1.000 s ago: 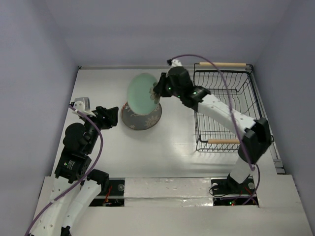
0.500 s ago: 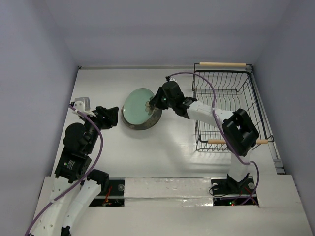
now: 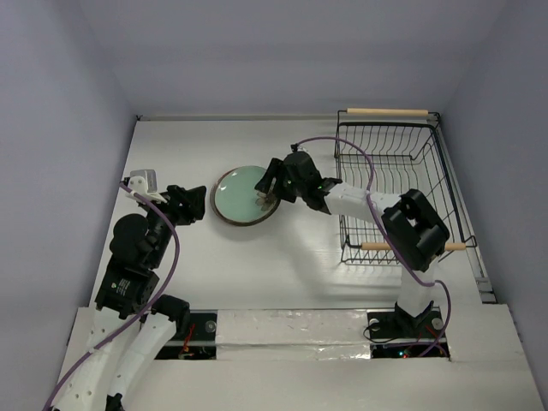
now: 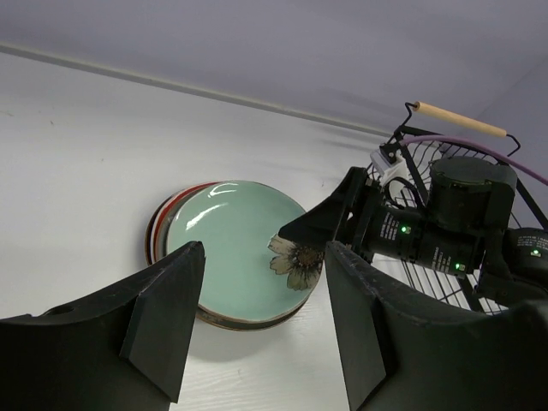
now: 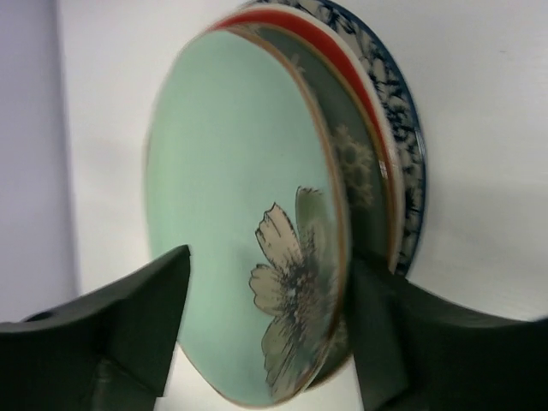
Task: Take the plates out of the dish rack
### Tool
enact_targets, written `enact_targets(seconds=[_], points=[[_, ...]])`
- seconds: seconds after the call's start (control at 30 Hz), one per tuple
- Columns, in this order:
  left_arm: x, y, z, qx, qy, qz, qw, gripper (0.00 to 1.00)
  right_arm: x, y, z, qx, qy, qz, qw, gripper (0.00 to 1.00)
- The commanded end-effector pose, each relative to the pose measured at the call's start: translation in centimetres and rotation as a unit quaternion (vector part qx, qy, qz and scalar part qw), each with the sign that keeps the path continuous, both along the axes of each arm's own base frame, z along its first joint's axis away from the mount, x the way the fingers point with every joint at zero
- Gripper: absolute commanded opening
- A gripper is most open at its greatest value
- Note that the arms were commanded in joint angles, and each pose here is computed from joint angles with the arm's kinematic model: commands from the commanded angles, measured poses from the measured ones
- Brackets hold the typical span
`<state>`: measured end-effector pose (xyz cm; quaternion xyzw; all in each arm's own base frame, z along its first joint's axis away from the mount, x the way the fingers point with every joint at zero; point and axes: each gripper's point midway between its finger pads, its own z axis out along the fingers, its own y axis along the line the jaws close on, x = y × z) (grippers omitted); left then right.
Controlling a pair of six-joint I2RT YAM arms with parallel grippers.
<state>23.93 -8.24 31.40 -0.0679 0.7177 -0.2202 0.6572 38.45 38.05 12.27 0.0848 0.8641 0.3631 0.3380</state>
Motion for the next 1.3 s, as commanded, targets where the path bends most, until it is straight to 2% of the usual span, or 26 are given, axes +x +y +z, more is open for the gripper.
enact_targets(seconds=[0.0,0.07,0.1,0.13,0.2,0.3,0.4,0.47,0.57,0.6,0.63,0.67,0.8,0.83,0.9,0.97,1.03,1.07,1.1,1.17,1.23,1.27], points=[[0.3,0.0,0.6,-0.004,-0.015,0.002,1.000,0.55,0.4,-0.6,3.1,-0.041,-0.052,-0.005,0.998,0.77],[0.4,0.3,0.6,-0.004,-0.016,0.006,1.000,0.56,0.7,-1.4,3.5,-0.076,-0.062,-0.018,0.995,0.85],[0.4,0.3,0.6,-0.003,-0.016,0.006,1.000,0.56,0.2,-1.9,2.9,-0.109,-0.060,-0.014,0.992,0.94],[0.4,0.3,0.6,-0.002,-0.016,0.007,1.000,0.56,0.3,-1.7,3.5,-0.121,-0.068,-0.015,0.990,0.99],[0.3,0.4,0.8,-0.003,-0.019,0.009,1.000,0.56,0.6,-3.6,2.5,-0.183,-0.063,-0.029,0.981,1.00],[0.3,0.3,0.6,-0.001,-0.015,0.007,1.000,0.56,0.5,-4.6,2.6,-0.218,-0.069,-0.036,0.973,1.00],[0.3,0.3,0.6,-0.002,-0.015,0.007,1.000,0.56,-0.1,-5.3,4.2,-0.220,-0.086,-0.040,0.971,1.00],[0.3,0.3,0.6,-0.001,-0.015,0.007,1.000,0.57,-0.7,-5.3,5.7,-0.213,-0.100,-0.040,0.971,0.96],[0.3,0.3,0.6,0.000,-0.014,0.007,1.000,0.60,-1.8,-6.1,9.6,-0.193,-0.135,-0.043,0.971,0.75],[0.3,0.4,0.7,0.001,-0.016,0.007,1.000,0.61,-2.2,-6.8,12.1,-0.180,-0.155,-0.050,0.970,0.37],[0.3,0.4,0.7,0.002,-0.016,0.008,1.000,0.63,-2.6,-7.4,12.9,-0.176,-0.163,-0.052,0.969,0.14],[0.2,0.5,0.7,0.003,-0.016,0.009,1.000,0.66,-3.0,-8.0,14.0,-0.170,-0.171,-0.057,0.969,0.00],[0.0,0.4,0.7,0.006,-0.018,0.003,1.000,0.72,-5.7,-11.3,20.5,-0.123,-0.241,-0.073,0.960,0.00],[0.0,0.3,0.7,0.007,-0.018,0.001,1.000,0.73,-7.3,-13.1,23.7,-0.094,-0.271,-0.085,0.954,0.00],[0.0,0.3,0.8,0.003,-0.020,0.002,1.000,0.79,-9.0,-15.0,25.5,-0.082,-0.300,-0.093,0.946,0.00],[-0.2,0.1,2.1,-0.003,-0.030,-0.004,1.000,0.82,-11.6,-18.6,29.0,-0.048,-0.337,-0.121,0.933,0.04],[-0.3,0.1,3.4,-0.009,-0.036,-0.004,0.999,0.83,-13.1,-21.6,30.1,-0.043,-0.354,-0.152,0.922,0.29],[-0.8,0.2,5.3,-0.015,-0.054,-0.007,0.998,0.85,-14.9,-24.1,32.1,-0.016,-0.375,-0.174,0.910,0.44],[-0.9,0.1,6.1,-0.016,-0.060,-0.010,0.998,0.85,-15.5,-25.7,32.1,-0.015,-0.379,-0.196,0.904,0.73],[-1.6,0.3,8.8,-0.024,-0.088,-0.013,0.996,0.87,-16.8,-27.9,32.8,0.002,-0.390,-0.220,0.894,0.98],[-2.2,0.6,10.8,-0.030,-0.110,-0.009,0.993,0.88,-18.7,-30.6,33.4,0.029,-0.405,-0.244,0.881,1.00],[-2.4,0.7,11.1,-0.032,-0.114,-0.008,0.993,0.88,-18.6,-30.4,33.0,0.025,-0.403,-0.243,0.882,1.00]])
